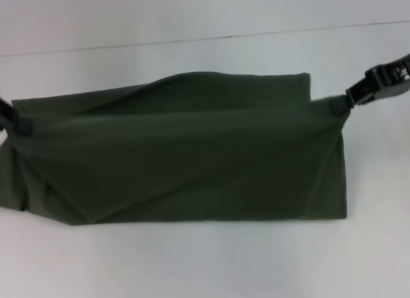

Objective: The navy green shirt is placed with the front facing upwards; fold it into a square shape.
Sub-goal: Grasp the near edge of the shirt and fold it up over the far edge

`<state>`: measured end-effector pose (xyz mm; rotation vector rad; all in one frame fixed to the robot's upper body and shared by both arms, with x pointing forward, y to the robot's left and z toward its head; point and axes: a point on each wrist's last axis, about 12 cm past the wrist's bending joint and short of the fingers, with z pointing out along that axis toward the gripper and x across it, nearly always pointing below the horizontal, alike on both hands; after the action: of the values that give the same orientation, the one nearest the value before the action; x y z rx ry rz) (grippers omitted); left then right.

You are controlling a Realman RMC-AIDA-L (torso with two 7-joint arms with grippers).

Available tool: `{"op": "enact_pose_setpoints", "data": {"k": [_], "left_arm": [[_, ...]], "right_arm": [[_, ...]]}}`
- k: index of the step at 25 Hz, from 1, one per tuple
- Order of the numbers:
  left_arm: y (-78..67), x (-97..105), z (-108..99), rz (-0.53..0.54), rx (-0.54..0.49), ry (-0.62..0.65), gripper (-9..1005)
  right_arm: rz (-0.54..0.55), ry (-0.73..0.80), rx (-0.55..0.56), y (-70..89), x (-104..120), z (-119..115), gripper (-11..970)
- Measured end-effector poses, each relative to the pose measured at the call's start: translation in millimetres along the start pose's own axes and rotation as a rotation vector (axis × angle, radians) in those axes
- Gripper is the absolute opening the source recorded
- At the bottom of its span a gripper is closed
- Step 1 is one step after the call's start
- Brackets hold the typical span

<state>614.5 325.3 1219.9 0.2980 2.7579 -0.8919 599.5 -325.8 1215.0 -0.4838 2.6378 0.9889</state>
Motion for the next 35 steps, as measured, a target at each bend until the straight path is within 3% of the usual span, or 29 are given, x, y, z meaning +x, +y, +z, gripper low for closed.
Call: {"op": "enact_pose_setpoints", "data": {"k": [11,16,27,35], "left_arm": [[14.8,-16,46,-0.027,-0.095,-0.169,90],[13.7,-20,66,-0.023,-0.120,-0.208,90],[11.0,-32,88,-0.015,-0.191,-0.335,91],[18.6,-34,94,-0.015,-0.249,-0.369,91]], "right_arm": [[0.032,-0.075,0.099,-14.0,-6,32,50],[0.053,-0.090,0.120,-20.2,-6,40,50],[0.082,-0.201,0.188,-32.3,-11,42,49],[0.064,-0.292,0.213,-27.2,-27,55,49]]}}
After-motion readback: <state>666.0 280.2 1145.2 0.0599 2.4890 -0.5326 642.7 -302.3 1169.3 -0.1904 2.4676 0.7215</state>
